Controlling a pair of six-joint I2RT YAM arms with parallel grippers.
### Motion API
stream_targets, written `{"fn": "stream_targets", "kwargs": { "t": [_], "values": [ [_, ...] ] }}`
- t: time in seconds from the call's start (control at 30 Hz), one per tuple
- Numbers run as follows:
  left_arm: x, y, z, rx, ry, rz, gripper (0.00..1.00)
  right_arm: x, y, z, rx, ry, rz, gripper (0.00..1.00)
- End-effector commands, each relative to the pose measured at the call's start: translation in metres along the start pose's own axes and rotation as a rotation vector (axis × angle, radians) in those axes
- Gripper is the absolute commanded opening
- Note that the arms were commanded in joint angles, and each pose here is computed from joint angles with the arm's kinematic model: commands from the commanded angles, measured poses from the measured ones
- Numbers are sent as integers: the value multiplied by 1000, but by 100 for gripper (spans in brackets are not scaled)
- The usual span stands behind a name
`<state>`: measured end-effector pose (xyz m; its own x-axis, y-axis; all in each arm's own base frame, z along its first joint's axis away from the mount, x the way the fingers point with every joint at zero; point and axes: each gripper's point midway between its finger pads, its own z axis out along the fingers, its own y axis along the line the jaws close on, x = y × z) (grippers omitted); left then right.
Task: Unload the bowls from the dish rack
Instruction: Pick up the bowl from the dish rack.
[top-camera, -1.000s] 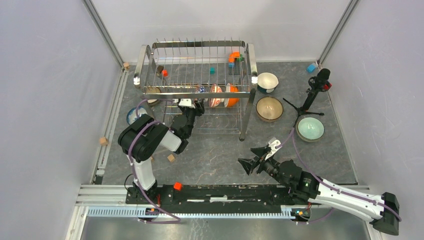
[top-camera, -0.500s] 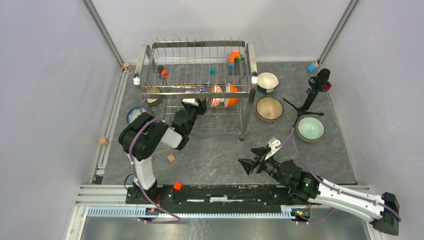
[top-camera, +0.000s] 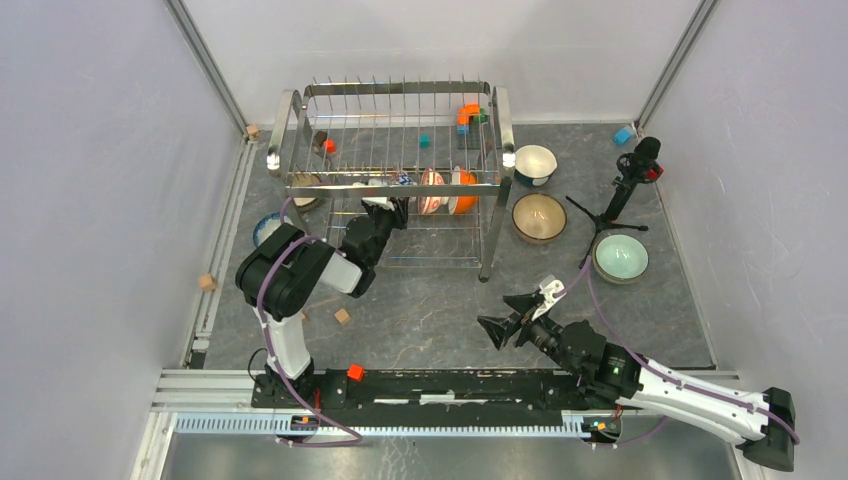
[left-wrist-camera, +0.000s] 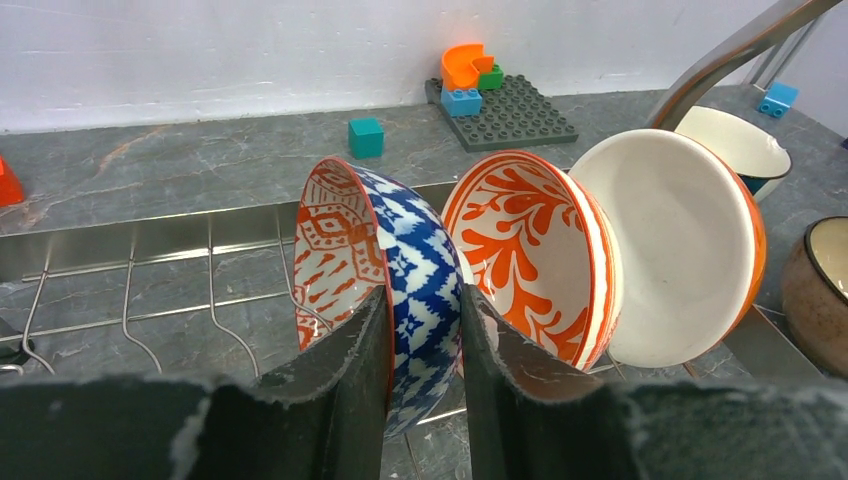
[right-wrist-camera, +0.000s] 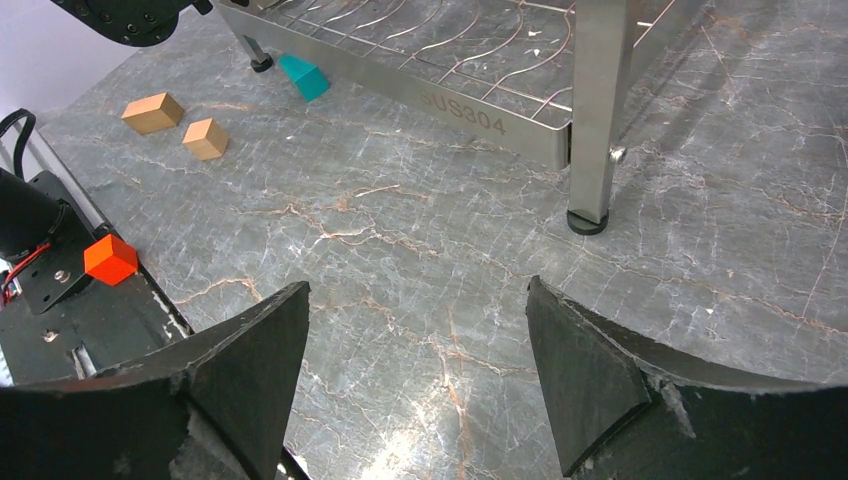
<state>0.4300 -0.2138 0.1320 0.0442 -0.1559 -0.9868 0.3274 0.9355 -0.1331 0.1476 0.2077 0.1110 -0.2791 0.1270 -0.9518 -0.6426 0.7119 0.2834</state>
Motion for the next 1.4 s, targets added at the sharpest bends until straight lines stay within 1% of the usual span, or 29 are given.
{"fn": "stream_targets", "kwargs": {
  "t": [0.0, 0.17, 0.33, 0.53, 0.77, 0.93, 1.37],
  "values": [
    [-6, -5, 2, 27, -23, -66, 27, 23, -13, -1, 35, 33, -21, 85],
    [-7, -7, 0, 42, -41, -70, 11, 23, -15, -1, 45, 34, -24, 85],
    [-19, -11, -1, 66, -77, -73, 2, 23, -15, -1, 49, 34, -24, 85],
    [-42, -27, 0, 144, -133, -92, 2, 26, -16, -1, 52, 39, -21, 85],
    [-62, -39, -5, 204, -192, -166, 2, 25, -15, -1, 48, 36, -11, 85],
    [-66, -40, -6, 209, -196, -197, 2, 26, -15, -1, 47, 42, -7, 85],
    [-69, -28, -23, 160, -195, -199, 2, 24, -14, -2, 43, 31, 0, 85]
  ]
}}
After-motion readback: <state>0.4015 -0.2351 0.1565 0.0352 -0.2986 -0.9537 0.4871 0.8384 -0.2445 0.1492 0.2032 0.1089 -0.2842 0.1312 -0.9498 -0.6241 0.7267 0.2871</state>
